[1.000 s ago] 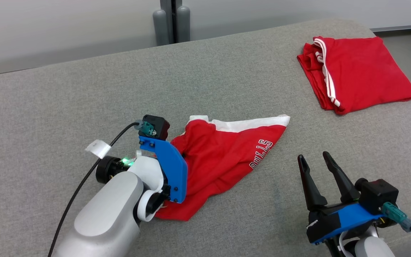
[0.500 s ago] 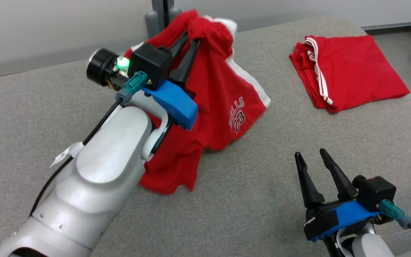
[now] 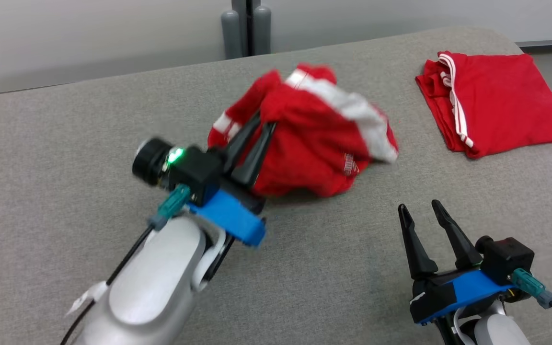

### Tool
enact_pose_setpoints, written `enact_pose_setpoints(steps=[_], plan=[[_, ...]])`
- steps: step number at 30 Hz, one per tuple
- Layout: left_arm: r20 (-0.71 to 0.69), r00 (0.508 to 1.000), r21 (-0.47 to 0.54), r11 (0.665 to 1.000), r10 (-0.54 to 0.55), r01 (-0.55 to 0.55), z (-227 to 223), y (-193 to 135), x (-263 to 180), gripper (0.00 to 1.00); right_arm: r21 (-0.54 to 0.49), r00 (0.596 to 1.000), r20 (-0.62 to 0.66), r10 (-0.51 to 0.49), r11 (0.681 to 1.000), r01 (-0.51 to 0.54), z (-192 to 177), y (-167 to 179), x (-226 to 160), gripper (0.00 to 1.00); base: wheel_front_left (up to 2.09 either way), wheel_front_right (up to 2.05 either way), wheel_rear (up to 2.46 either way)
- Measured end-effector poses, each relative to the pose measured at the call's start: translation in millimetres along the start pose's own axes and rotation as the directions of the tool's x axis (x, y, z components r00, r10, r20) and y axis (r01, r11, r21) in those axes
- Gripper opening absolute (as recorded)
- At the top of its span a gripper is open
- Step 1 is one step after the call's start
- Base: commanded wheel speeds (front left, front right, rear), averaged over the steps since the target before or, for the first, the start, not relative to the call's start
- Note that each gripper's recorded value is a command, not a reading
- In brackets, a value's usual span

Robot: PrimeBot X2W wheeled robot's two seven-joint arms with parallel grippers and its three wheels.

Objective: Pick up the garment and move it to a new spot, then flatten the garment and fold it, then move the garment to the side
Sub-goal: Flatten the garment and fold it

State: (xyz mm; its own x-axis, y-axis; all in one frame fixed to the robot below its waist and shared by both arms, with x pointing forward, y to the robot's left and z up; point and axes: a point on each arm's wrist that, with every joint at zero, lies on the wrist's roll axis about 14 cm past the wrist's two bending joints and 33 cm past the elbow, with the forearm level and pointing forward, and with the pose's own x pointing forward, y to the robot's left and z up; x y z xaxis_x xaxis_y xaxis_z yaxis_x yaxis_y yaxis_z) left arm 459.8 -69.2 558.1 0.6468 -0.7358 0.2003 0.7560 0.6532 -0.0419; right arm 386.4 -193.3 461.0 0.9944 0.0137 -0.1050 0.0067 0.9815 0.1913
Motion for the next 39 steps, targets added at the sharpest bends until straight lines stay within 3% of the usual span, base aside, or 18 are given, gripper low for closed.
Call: enact_pose_setpoints(steps=[6, 16, 17, 20, 21, 22, 31, 39], plan=[[-0.228, 0.96, -0.073, 0.98, 0.164, -0.185, -73.7, 20.0, -91.3, 0.0, -0.011, 0.999, -0.004, 0.049, 0.999, -0.05, 0.8, 15.9, 6.1, 1.0, 0.0, 0.0, 0.0], [-0.347, 0.855, -0.095, 0.892, 0.386, -0.442, -100.8, 35.1, -182.6, 0.0, -0.013, 0.99, -0.005, 0.14, 0.99, -0.14, 4.7, 47.1, 8.4, 1.0, 0.0, 0.0, 0.0], [-0.35, 0.846, -0.096, 0.883, 0.403, -0.46, -101.2, 36.4, -187.8, 0.19, -0.014, 0.99, -0.005, 0.144, 0.99, -0.144, 5.4, 48.3, 8.3, 1.0, 0.0, 0.0, 0.0], [-0.361, 0.82, -0.095, 0.857, 0.445, -0.507, -103.5, 41.0, -200.5, 0.33, -0.015, 0.988, -0.006, 0.155, 0.988, -0.155, 6.0, 52.5, 6.6, 1.0, 0.0, 0.0, 0.0], [-0.379, 0.807, -0.093, 0.85, 0.452, -0.519, -108.3, 40.6, -206.7, 0.93, -0.015, 0.987, -0.006, 0.158, 0.987, -0.159, 6.8, 53.6, 6.5, 1.0, 0.0, 0.0, 0.0], [-0.394, 0.797, -0.091, 0.843, 0.458, -0.53, -112.3, 40.1, -212.6, 1.0, -0.016, 0.987, -0.004, 0.162, 0.987, -0.162, 8.0, 54.7, 6.3, 1.0, 0.0, 0.0, 0.0], [-0.327, 0.751, -0.092, 0.772, 0.573, -0.629, -90.8, 69.7, -230.1, 1.0, -0.012, 0.987, -0.003, 0.159, 0.987, -0.159, 8.6, 54.1, 2.4, 1.0, 0.0, 0.0, 0.0], [-0.162, 0.755, -0.093, 0.752, 0.636, -0.653, -41.7, 90.1, -223.4, 1.0, -0.013, 0.99, 0.014, 0.143, 0.99, -0.143, 14.7, 48.6, 3.3, 1.0, 0.0, 0.0, 0.0]])
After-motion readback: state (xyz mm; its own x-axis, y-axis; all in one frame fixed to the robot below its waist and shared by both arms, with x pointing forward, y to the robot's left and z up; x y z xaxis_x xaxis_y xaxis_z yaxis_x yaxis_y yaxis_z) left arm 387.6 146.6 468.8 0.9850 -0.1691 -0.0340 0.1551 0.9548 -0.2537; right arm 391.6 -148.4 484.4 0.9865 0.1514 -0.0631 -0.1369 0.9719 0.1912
